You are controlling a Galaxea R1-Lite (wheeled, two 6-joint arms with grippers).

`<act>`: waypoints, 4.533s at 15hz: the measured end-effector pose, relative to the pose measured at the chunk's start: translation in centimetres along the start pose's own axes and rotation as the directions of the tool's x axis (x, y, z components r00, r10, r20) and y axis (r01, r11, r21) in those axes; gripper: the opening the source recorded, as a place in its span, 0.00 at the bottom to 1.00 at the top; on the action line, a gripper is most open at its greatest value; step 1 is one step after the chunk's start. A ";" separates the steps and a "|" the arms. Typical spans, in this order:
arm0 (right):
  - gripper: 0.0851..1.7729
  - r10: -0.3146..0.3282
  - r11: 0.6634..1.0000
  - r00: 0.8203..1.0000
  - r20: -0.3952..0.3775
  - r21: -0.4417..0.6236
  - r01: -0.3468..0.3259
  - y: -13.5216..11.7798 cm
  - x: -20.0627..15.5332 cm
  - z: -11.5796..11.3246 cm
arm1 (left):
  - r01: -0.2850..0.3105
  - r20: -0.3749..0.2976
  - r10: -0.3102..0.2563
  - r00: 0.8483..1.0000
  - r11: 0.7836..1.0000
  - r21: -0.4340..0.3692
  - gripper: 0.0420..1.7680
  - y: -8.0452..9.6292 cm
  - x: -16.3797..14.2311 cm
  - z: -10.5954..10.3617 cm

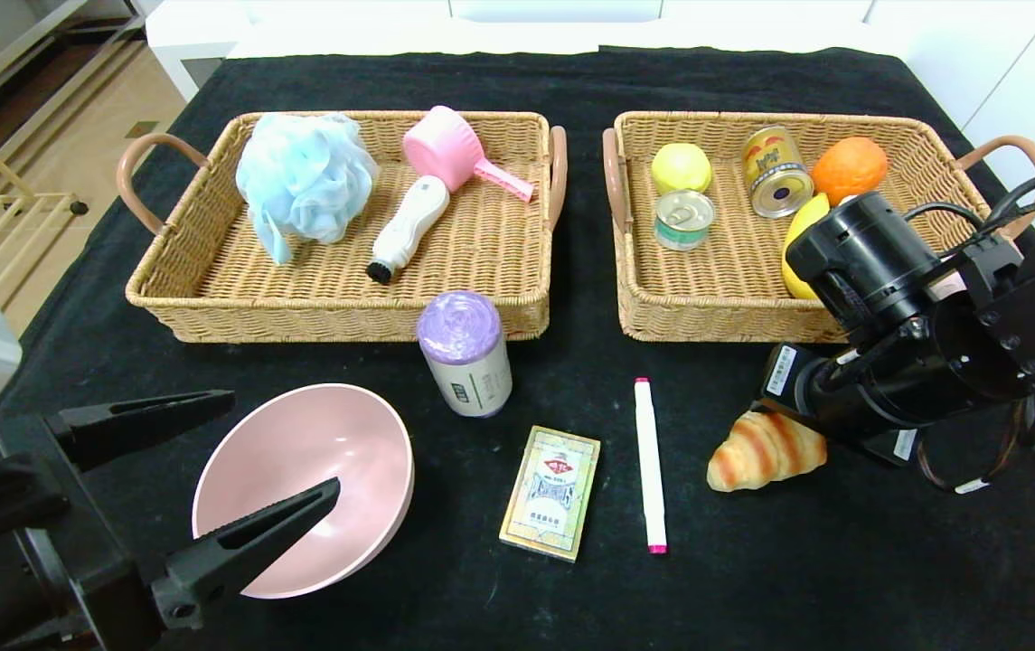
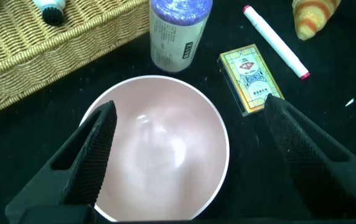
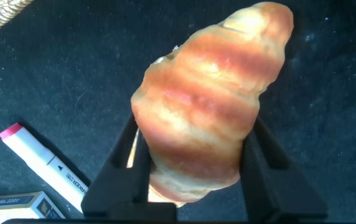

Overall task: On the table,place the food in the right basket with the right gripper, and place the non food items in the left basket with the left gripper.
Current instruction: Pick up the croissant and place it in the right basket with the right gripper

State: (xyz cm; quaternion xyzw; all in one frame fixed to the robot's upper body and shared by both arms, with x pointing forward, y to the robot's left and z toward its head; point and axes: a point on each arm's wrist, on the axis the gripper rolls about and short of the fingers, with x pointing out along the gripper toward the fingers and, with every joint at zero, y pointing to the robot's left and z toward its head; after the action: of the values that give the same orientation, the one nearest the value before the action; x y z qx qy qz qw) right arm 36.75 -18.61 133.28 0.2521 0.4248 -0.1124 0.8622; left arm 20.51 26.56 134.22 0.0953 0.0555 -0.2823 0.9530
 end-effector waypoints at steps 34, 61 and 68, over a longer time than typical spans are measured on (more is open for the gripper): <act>0.45 0.231 0.849 0.948 0.217 -0.520 -0.088 -1.1 -11.8 4.0 | 0.002 -0.014 -0.002 1.000 1.000 0.009 0.97 0.0 0.1 -0.2; 0.45 0.300 0.917 0.767 0.568 -0.393 -0.067 4.4 -5.4 9.5 | -0.003 0.011 0.003 1.000 1.000 0.018 0.97 0.0 -0.4 0.2; 0.76 0.286 0.919 0.772 0.567 -0.390 -0.054 4.5 -5.2 9.0 | -0.003 0.012 0.003 1.000 1.000 0.018 0.97 0.0 -0.4 0.2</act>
State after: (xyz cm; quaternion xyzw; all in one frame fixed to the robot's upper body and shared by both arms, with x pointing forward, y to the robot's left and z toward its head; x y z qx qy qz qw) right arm 41.49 -19.70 143.58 0.0816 0.1097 -0.0304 0.9901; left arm 20.18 26.75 134.45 0.1023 0.0469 -0.2821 0.9528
